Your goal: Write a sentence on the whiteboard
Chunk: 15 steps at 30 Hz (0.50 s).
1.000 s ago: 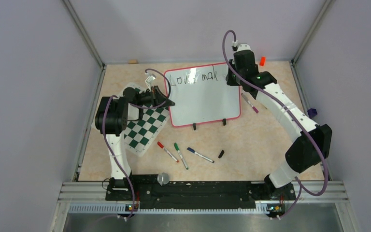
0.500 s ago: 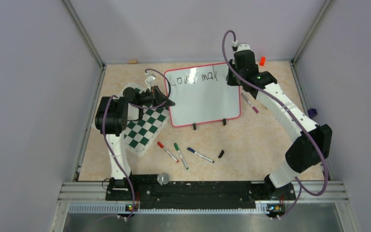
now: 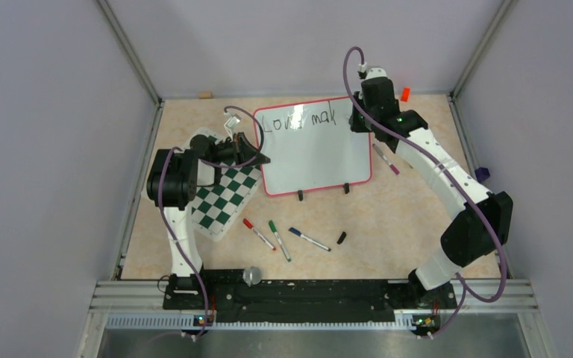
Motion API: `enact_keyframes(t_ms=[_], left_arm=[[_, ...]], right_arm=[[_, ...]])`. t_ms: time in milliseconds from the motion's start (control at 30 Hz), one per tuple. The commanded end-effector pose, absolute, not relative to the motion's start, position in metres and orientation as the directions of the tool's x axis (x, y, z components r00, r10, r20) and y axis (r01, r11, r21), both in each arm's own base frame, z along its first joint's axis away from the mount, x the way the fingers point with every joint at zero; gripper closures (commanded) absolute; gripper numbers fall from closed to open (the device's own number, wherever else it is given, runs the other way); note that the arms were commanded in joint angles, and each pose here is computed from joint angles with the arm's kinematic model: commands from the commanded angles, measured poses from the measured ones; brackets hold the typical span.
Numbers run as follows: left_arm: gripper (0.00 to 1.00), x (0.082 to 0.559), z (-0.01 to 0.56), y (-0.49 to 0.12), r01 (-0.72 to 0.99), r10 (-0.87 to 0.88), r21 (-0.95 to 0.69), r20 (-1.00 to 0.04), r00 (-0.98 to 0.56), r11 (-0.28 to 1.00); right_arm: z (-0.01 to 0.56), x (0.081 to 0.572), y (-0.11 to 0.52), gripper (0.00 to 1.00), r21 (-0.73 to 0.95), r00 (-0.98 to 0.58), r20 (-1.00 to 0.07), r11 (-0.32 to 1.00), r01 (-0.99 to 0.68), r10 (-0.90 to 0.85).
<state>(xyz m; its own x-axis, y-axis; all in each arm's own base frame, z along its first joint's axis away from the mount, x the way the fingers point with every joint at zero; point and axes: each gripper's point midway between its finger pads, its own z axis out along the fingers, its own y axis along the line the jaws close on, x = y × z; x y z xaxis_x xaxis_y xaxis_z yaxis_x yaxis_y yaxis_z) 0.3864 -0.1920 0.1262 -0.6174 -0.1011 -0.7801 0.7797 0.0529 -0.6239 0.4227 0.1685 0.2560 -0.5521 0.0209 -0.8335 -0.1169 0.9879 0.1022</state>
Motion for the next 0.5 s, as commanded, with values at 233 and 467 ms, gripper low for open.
enact_keyframes(t_ms=[233, 467], left_arm=[[1.00, 0.3842, 0.1364, -0.1933, 0.887, -0.081, -0.460, -0.886, -0.456, 0.038], [1.00, 0.3851, 0.1368, -0.1933, 0.886, -0.083, -0.461, -0.885, -0.457, 0.039]], right_arm=[[0.2865, 0.4210, 0.1686, 1.00, 0.133, -0.486, -0.873, 0.980, -0.147, 0.045], [0.2863, 0.4216, 0.1668, 1.00, 0.129, -0.484, -0.874, 0.982, -0.137, 0.048]])
